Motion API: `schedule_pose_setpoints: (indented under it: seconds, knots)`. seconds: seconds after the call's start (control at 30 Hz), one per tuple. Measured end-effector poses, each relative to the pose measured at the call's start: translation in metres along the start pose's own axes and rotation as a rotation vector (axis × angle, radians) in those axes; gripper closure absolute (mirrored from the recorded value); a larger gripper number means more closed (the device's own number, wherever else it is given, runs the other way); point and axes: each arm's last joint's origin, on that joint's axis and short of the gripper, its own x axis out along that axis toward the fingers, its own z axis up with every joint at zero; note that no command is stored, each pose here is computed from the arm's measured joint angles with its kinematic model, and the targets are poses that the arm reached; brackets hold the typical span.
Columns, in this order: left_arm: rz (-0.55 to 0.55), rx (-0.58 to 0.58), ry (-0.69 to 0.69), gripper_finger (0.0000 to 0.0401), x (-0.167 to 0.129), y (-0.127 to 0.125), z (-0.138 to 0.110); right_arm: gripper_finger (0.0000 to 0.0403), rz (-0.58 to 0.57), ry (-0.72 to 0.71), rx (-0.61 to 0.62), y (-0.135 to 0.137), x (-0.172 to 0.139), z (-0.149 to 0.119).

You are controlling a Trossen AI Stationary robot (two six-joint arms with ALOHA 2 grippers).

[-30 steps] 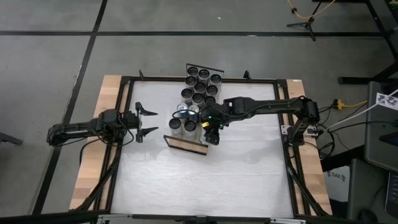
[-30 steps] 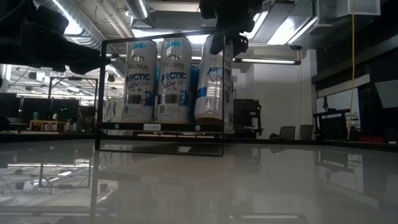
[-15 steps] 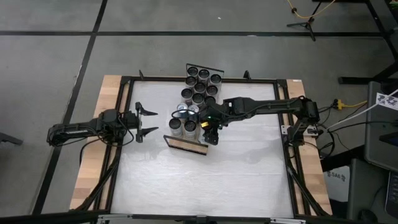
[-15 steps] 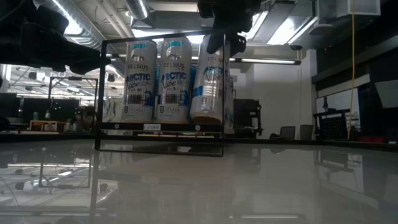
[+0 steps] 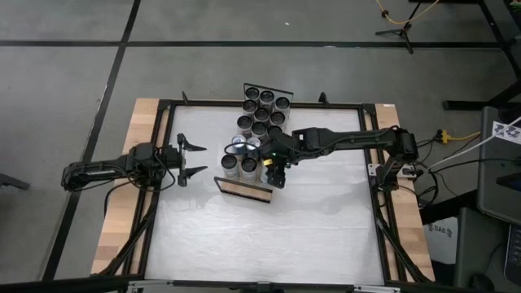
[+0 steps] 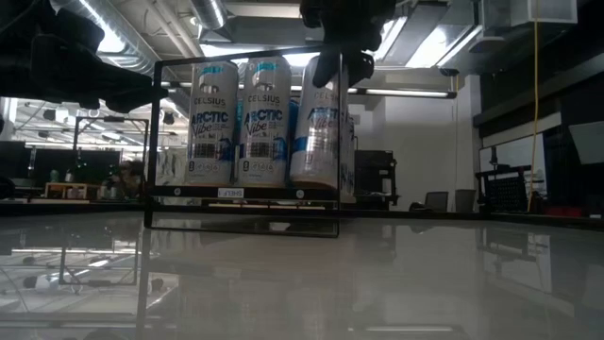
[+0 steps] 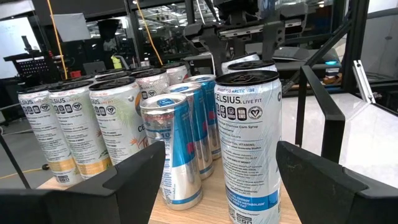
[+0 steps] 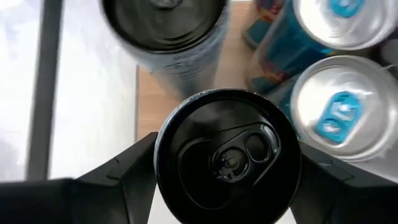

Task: Place canned beverage on shelf
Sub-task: Put the blue soda can on the shelf aligned with the other blue soda can

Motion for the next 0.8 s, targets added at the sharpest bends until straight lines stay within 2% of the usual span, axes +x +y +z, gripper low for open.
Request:
schedule_pose_setpoints:
  seconds: [0.8]
  knots:
    - [0.000,0.000,0.000,0.0099,0.0000,0.0000,0.0000,0.0129,-0.038,-0.015,-0.002,-0.0011,0.0000,0.0010]
